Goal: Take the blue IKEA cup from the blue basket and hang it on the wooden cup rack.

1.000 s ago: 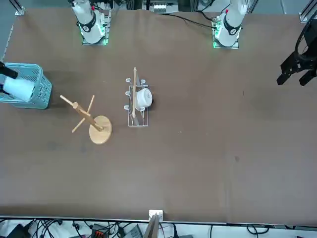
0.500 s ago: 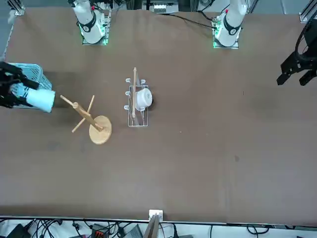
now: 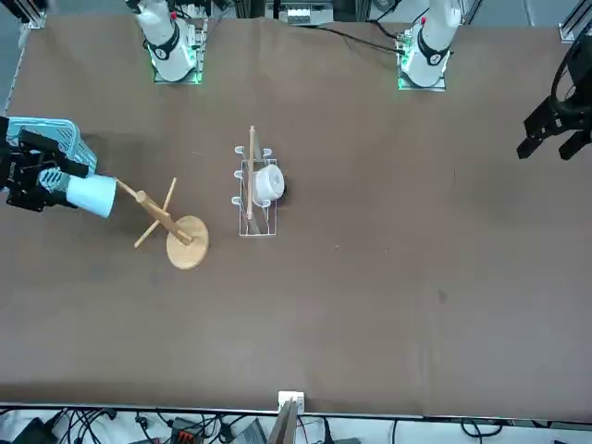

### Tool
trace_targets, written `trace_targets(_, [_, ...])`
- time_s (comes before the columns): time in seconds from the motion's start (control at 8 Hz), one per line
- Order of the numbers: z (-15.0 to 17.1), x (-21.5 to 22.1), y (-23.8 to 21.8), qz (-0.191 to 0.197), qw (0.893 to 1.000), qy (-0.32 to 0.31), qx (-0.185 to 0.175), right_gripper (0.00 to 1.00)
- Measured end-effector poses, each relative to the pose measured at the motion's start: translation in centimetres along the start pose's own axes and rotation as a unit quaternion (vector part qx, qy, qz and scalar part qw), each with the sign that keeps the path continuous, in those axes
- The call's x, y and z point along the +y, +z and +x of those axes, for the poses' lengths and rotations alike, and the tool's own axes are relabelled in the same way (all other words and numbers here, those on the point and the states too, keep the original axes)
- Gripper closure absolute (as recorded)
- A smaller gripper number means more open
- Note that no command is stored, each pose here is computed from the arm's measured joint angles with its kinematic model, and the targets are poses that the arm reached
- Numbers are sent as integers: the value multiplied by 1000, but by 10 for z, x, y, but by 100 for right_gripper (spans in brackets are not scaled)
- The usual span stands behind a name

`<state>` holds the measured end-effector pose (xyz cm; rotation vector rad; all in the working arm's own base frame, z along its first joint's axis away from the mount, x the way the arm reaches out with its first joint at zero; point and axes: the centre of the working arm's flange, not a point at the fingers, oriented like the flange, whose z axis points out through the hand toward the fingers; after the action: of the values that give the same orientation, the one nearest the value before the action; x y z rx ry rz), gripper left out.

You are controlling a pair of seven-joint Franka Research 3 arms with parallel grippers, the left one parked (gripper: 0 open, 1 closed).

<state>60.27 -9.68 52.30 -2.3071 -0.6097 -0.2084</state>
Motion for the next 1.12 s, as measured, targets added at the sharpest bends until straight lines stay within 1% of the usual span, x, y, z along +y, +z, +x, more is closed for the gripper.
trace_targets(0.5, [-7, 8, 6, 3, 1000, 6, -3, 16])
trace_targets(0.88, [-10, 3, -3, -10, 1000, 3, -4, 16])
trace_targets(1.12, [-18, -8, -17, -19, 1000, 1, -11, 16])
